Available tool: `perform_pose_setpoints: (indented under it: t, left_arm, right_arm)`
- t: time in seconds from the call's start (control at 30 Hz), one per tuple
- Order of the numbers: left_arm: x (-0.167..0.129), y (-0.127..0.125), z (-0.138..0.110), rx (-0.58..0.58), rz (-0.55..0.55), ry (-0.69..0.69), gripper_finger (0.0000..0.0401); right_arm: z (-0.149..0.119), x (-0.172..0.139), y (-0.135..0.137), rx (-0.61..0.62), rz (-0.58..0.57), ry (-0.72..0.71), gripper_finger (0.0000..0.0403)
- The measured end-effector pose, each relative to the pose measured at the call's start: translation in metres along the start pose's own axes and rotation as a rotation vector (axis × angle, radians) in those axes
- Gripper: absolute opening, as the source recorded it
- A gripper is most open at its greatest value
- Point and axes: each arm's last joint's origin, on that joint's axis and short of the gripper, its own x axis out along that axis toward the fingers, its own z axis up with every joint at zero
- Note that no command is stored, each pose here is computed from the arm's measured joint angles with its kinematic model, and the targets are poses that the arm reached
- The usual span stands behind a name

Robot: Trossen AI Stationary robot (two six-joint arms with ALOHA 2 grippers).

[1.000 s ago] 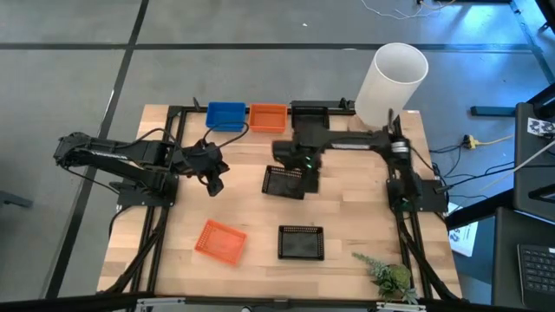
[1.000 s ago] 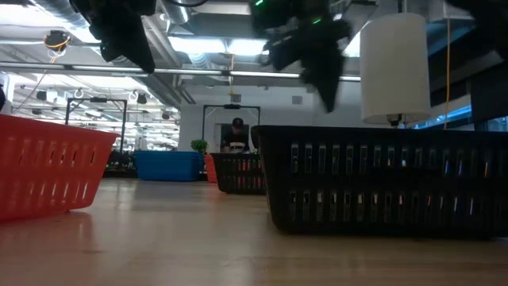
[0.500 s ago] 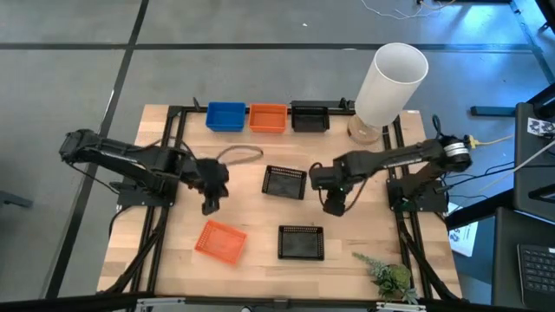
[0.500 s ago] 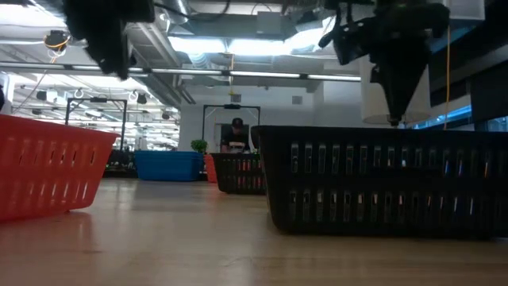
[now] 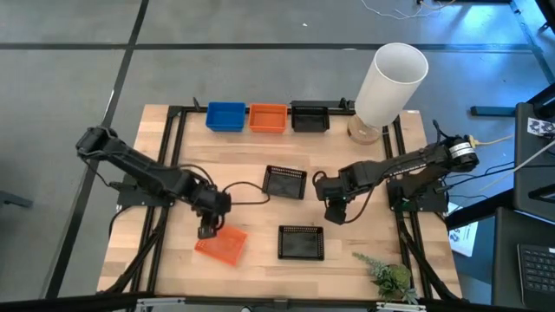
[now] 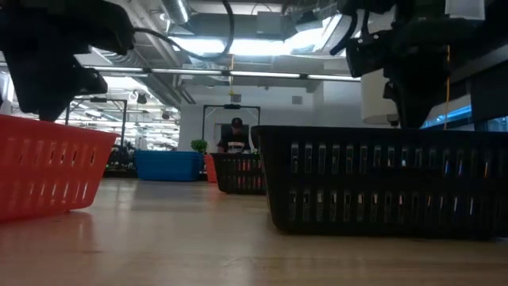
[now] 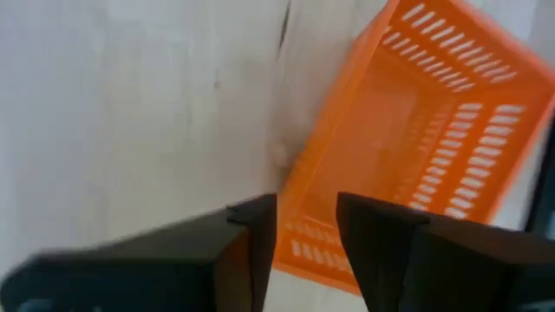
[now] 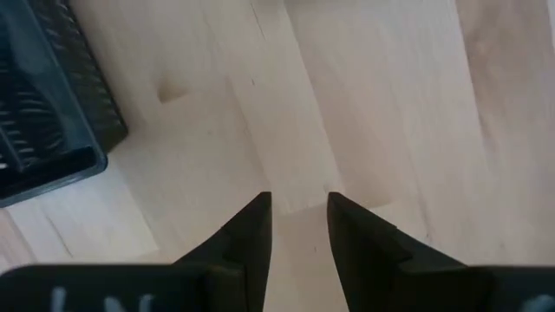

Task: Stack baskets by color
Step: Stack the bottom orange bin on the stacked orange bins

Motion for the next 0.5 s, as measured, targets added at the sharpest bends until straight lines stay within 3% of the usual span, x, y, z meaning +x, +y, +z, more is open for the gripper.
perform_pose_setpoints:
  t: [0.17,0.5]
  left_arm:
    - [0.001,-0.009,-0.005,0.193,0.065,-0.041,0.0122]
    - [0.018,-0.014,-0.007,0.229,0.107,0.011,0.012]
  right_arm:
    - [0.003,0.0,0.002,-0.004,0.02,-0.036,0.0113]
    - [0.004,0.0,0.002,0.018,0.024,-0.041,0.0113]
